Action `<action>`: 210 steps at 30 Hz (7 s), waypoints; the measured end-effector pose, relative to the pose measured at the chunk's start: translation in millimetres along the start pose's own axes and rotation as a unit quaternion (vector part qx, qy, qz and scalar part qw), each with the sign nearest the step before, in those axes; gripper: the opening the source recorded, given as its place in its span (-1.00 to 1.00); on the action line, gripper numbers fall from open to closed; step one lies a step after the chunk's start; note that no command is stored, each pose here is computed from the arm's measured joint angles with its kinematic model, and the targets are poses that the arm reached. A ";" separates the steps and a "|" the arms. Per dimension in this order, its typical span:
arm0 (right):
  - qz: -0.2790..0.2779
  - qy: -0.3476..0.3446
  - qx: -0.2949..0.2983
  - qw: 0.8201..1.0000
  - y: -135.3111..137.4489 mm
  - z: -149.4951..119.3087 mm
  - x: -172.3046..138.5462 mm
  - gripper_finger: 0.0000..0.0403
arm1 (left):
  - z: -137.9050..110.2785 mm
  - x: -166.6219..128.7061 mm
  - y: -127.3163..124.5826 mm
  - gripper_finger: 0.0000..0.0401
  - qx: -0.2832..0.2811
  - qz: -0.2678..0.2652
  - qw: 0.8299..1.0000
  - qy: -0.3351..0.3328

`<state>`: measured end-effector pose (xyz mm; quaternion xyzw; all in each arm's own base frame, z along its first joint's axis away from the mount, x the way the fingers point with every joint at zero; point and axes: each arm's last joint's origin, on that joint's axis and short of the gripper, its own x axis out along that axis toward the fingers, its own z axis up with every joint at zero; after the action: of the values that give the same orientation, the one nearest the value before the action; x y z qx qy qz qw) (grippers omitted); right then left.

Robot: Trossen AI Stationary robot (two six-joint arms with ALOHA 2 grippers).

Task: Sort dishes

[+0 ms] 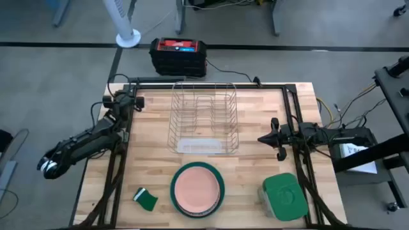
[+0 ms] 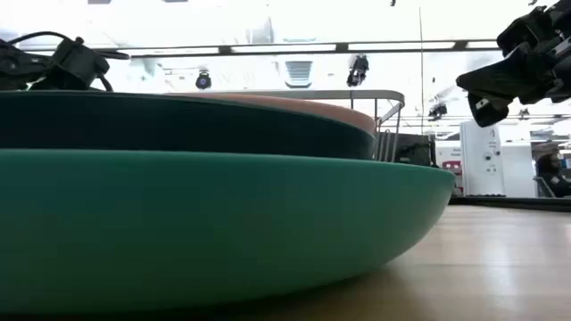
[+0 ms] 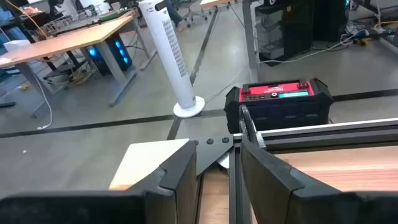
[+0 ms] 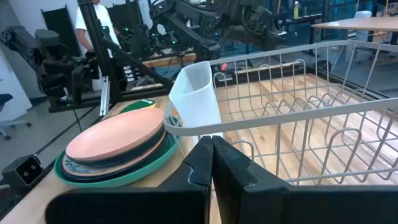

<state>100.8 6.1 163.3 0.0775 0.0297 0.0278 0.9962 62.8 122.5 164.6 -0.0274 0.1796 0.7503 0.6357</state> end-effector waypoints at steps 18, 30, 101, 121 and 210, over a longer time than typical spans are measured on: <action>0.000 0.000 0.000 1.000 0.0 0.1 0.0 -1.00 | 0.0 0.0 0.0 -0.42 0.000 0.000 1.000 0.000; 0.000 0.000 0.000 1.000 0.0 0.1 0.0 -1.00 | 0.0 0.0 0.0 -0.42 0.000 0.000 1.000 0.000; 0.000 0.000 0.000 1.000 0.0 0.0 0.0 -1.00 | 0.0 0.0 0.0 -0.42 0.000 0.000 1.000 0.000; 0.000 0.000 -0.031 1.000 0.0 0.0 0.0 -1.00 | 55.7 -12.5 -2.0 -0.42 0.036 -0.121 0.992 -0.009; -0.171 0.056 -0.080 0.980 28.7 234.0 102.4 -1.00 | 125.1 -128.3 -15.3 -0.42 -0.022 -0.847 0.531 -0.002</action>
<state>216.2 4.8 393.0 -0.0102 0.0956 -0.1364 0.9860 125.4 41.4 312.4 -0.1796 0.0544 -0.1358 0.9728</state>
